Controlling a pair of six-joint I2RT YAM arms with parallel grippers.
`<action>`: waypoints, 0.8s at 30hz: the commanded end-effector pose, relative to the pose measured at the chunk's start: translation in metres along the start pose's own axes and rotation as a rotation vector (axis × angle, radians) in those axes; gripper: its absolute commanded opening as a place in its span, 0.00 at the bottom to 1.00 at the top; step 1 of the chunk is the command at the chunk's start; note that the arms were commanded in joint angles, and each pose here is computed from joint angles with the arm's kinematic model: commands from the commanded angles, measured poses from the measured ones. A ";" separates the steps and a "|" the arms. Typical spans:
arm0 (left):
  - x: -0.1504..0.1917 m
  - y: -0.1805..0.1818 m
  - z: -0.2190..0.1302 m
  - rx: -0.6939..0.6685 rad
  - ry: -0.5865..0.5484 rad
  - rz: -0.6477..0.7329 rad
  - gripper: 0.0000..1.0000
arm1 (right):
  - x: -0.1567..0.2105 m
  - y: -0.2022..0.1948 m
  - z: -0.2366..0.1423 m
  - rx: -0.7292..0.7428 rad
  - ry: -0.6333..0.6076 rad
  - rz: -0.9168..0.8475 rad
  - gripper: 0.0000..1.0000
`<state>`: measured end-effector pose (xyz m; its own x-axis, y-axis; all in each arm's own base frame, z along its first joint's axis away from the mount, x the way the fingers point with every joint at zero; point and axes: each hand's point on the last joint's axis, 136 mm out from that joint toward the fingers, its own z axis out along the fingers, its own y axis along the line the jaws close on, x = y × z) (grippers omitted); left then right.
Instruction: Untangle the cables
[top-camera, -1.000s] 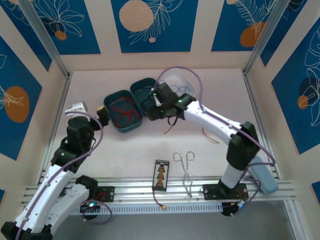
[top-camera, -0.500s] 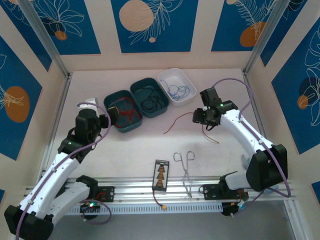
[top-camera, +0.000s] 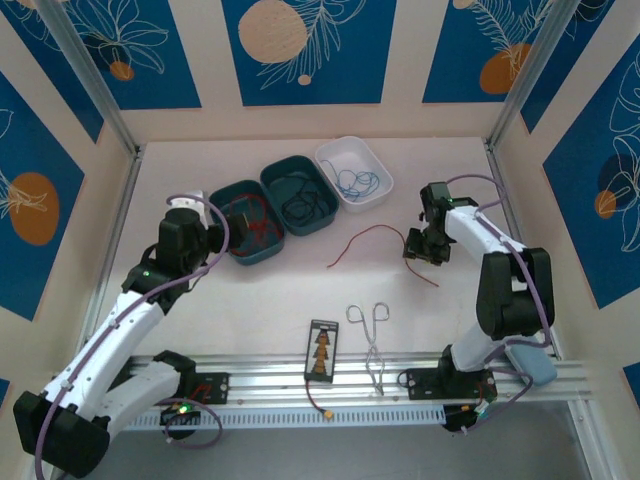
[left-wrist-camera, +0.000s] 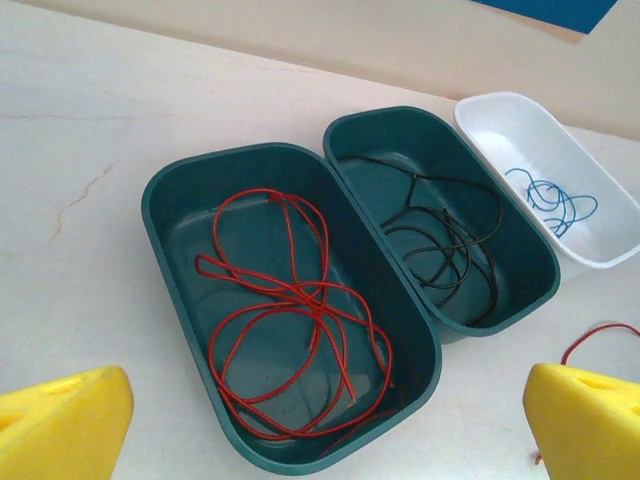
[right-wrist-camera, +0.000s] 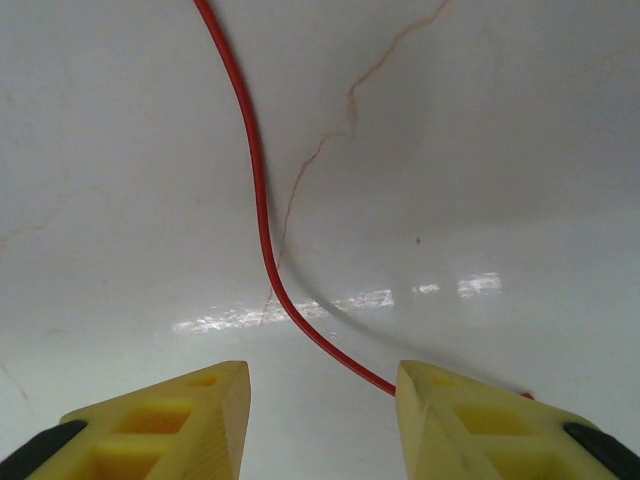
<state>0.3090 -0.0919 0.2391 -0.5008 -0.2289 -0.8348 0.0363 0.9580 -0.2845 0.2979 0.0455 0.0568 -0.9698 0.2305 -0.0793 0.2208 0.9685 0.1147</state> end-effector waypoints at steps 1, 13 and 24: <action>-0.011 -0.005 -0.006 0.022 -0.014 0.024 1.00 | -0.002 0.010 -0.001 -0.039 0.027 -0.044 0.44; -0.009 -0.004 -0.004 0.018 -0.007 0.031 1.00 | 0.009 0.018 0.021 0.010 0.121 -0.110 0.45; -0.009 -0.003 -0.005 0.011 -0.009 0.033 1.00 | 0.015 0.010 0.040 0.119 0.187 -0.142 0.34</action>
<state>0.3082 -0.0920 0.2372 -0.5070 -0.2039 -0.8375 0.0474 0.9636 -0.2633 0.2929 0.0614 0.0178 -0.9925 0.0999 0.0705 0.1018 0.9945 0.0234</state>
